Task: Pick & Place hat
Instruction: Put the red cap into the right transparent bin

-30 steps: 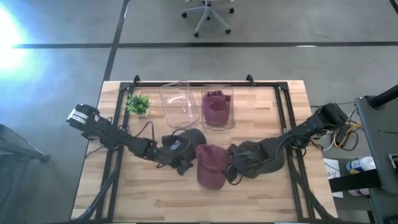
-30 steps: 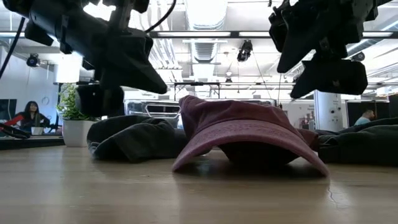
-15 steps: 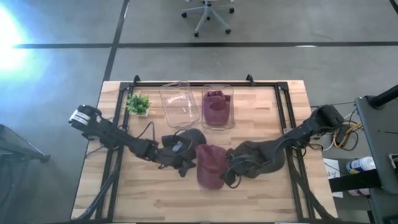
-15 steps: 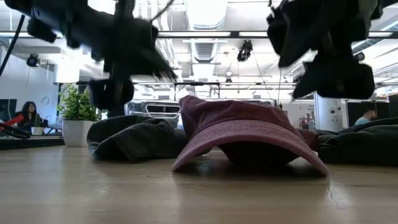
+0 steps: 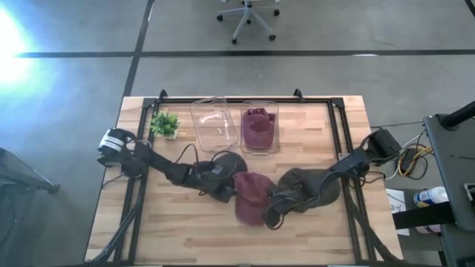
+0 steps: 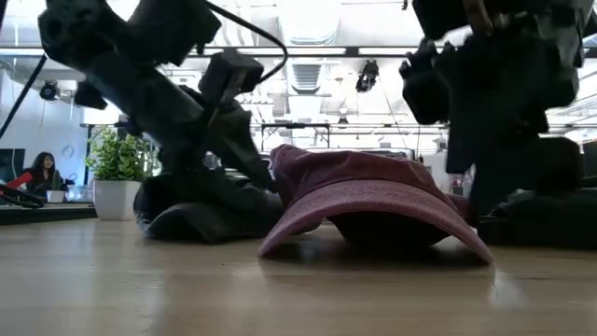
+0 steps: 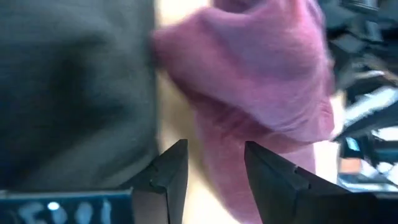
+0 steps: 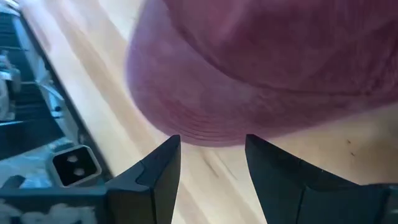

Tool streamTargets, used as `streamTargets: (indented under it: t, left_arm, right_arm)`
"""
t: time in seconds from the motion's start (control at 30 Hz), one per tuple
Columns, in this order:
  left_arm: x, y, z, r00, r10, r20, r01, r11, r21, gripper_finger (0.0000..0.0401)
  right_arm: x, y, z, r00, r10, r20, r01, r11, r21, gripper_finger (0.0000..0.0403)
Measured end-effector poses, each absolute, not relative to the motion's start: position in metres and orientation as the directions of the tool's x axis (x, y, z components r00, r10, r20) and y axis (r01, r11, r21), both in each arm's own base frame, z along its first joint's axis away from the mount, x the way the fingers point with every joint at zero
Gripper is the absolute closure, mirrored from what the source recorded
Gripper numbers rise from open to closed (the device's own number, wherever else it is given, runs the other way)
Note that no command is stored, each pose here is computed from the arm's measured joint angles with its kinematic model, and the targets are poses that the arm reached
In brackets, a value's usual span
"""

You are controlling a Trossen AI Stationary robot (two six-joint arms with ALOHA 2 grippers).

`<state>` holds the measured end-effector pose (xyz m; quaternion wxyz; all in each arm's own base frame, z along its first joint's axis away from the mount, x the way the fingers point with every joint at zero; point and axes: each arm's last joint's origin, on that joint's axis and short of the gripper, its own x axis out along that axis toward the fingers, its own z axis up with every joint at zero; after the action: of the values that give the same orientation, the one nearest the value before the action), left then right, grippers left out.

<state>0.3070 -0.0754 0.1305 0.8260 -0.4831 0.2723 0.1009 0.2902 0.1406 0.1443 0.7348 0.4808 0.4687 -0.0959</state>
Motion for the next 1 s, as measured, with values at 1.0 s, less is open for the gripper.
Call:
streamTargets:
  t: [1.0]
  left_arm:
    - [0.349, -0.063, 0.117, 0.912, -0.131, -0.39, -0.225, 0.635, -0.739, 0.0247]
  right_arm:
    - [0.293, 0.135, 0.12, 0.455, 0.337, -0.824, 0.566, 0.606, 0.56, 0.0253]
